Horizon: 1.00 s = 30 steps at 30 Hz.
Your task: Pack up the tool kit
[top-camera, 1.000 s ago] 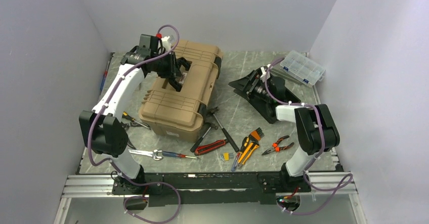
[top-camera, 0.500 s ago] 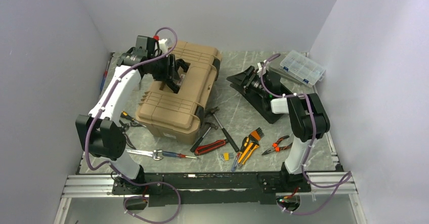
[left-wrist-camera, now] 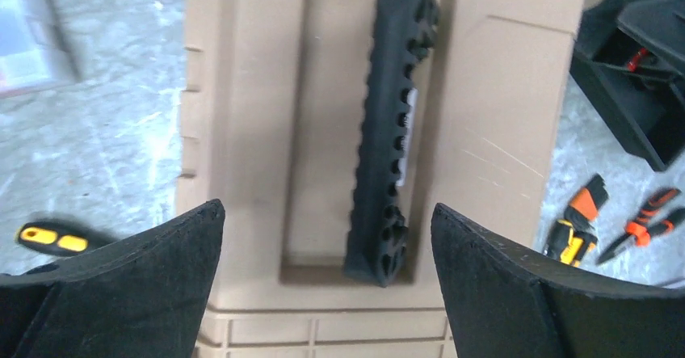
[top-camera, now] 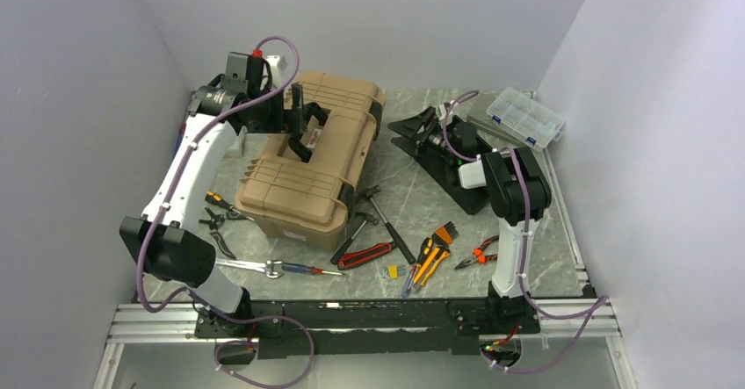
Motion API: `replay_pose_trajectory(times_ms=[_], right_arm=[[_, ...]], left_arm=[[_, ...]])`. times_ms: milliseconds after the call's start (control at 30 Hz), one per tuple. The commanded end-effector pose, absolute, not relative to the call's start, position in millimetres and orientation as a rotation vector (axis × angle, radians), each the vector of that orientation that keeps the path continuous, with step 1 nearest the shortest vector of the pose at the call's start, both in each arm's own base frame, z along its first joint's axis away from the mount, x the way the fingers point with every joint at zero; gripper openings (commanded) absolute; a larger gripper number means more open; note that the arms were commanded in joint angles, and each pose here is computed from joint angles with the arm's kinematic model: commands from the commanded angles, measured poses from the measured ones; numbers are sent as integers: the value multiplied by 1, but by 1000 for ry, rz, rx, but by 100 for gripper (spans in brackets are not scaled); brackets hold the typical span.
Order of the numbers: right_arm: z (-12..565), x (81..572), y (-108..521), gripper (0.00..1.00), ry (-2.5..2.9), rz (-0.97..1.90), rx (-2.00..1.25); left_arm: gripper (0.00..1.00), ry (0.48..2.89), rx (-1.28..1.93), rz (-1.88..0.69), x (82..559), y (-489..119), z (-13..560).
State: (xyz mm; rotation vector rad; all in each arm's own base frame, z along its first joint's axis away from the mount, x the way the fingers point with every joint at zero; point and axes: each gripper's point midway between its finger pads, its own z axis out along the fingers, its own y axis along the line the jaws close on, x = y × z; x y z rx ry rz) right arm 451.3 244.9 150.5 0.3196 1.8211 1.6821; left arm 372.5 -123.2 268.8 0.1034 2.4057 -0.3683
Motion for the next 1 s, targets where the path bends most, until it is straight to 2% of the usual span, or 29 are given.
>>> replay_pose_trajectory(times_ms=[0, 233, 467, 667, 967], right_arm=[[188, 457, 257, 100, 1636, 1778, 225], [188, 459, 267, 100, 1587, 1816, 225], [185, 464, 266, 100, 1566, 1820, 256], [178, 472, 268, 100, 1574, 1822, 295], [173, 477, 270, 100, 1552, 1874, 324]], left_arm=[[99, 2392, 15, -239, 382, -96, 279], [99, 2369, -46, -301, 395, -85, 280], [99, 2189, 131, -448, 396, -140, 327], [94, 2051, 212, -529, 400, -188, 360], [91, 2036, 313, -579, 429, -258, 354]])
